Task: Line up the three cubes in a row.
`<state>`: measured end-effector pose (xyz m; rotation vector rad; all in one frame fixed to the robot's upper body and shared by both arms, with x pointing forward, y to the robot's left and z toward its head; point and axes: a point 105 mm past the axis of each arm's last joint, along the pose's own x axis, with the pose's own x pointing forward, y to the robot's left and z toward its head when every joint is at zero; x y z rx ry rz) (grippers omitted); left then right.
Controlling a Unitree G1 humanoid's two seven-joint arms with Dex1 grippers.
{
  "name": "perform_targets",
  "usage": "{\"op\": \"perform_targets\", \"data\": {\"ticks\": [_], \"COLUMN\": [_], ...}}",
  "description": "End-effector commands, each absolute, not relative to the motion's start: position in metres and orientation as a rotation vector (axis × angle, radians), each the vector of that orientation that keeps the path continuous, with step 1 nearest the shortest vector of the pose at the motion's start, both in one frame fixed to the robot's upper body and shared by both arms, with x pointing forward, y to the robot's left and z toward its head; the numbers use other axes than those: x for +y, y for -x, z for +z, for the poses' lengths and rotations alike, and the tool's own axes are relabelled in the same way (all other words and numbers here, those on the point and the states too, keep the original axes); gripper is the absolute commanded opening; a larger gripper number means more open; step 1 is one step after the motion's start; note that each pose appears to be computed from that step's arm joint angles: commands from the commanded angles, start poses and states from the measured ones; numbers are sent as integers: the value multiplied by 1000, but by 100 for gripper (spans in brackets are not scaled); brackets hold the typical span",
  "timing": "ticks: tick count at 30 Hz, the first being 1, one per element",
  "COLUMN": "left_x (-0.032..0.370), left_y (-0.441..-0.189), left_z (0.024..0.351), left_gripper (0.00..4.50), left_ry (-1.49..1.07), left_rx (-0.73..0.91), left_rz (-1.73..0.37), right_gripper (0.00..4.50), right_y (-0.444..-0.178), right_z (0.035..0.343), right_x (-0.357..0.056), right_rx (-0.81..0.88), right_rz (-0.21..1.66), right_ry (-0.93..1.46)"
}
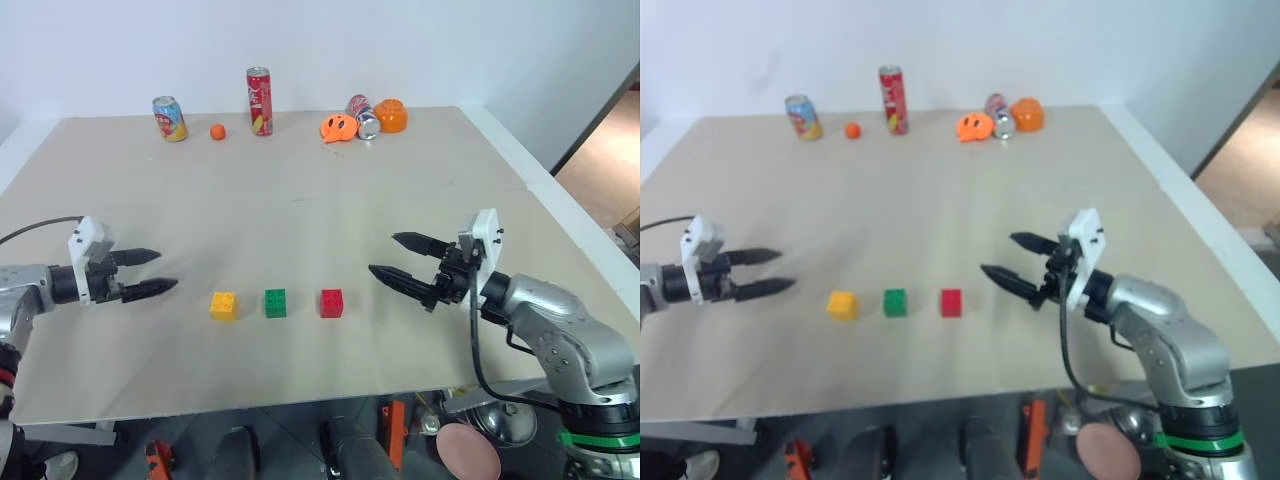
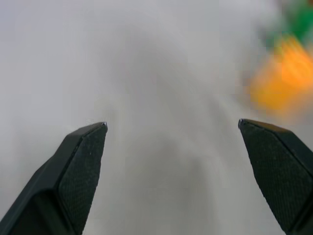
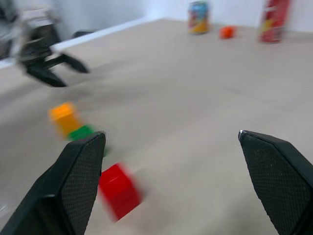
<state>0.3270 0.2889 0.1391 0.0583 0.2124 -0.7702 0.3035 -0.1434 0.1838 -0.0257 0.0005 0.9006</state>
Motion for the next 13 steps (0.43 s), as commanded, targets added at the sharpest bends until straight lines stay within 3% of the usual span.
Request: {"op": "perform_targets", "data": {"ticks": [1, 8, 13], "left_x": [300, 275, 279], "left_y": [-323, -295, -281], "left_z": [164, 166, 151], "left_gripper": [445, 445, 445], "left_ry": [63, 277, 385], "left_rx": [54, -62, -56], "left_rz": [-499, -222, -112], "right_gripper": [450, 450, 450], "right_y": [-326, -370, -370], "right_z": [196, 188, 182], "right_x": [-147, -154, -131], "right_rx": [-84, -110, -116], "right_rz": [761, 500, 538], "right_ry": [18, -88, -149]}}
